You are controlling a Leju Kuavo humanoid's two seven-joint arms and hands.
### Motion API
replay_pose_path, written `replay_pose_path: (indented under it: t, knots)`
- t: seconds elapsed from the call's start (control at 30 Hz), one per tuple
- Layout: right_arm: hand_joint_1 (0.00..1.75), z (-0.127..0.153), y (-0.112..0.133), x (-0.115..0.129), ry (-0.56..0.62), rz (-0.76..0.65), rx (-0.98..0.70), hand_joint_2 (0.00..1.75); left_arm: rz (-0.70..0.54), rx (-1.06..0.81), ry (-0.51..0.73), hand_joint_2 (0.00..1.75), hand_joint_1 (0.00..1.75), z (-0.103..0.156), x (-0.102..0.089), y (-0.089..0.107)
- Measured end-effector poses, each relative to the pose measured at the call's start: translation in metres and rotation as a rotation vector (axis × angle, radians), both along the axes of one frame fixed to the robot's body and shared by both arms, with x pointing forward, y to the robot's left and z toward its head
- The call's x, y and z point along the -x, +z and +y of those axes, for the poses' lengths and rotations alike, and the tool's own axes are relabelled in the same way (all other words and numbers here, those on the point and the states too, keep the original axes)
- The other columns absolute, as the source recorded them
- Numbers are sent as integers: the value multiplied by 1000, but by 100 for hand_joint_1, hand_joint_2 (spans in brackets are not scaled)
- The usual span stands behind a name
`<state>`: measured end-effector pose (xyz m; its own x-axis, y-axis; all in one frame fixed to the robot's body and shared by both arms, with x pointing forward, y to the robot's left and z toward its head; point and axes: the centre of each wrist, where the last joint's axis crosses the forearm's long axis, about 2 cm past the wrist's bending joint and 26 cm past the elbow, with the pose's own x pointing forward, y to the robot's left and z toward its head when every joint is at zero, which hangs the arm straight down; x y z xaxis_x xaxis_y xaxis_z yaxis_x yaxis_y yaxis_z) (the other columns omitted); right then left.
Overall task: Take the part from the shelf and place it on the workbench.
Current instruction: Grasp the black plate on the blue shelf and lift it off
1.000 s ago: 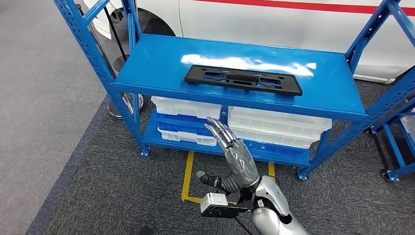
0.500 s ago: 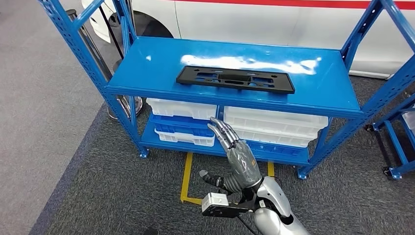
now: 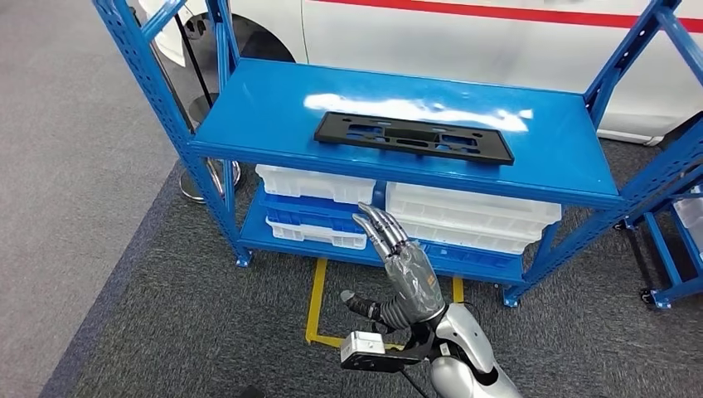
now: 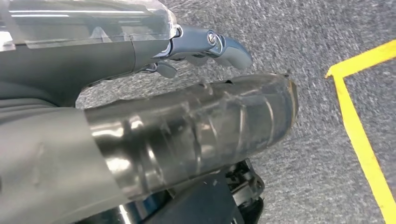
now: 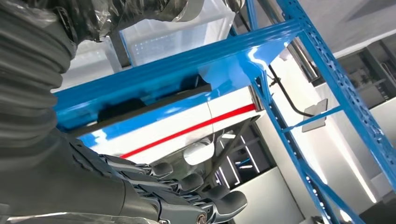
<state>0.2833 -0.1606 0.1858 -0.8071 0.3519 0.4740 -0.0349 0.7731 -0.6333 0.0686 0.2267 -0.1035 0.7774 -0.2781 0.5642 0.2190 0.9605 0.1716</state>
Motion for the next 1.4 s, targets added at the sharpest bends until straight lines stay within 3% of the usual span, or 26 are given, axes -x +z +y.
replay_pose_path:
  t: [1.4]
  knots:
    - [0,0,-15,4,-19,30,26,175,28,27,-55,0,0,-1,2,0]
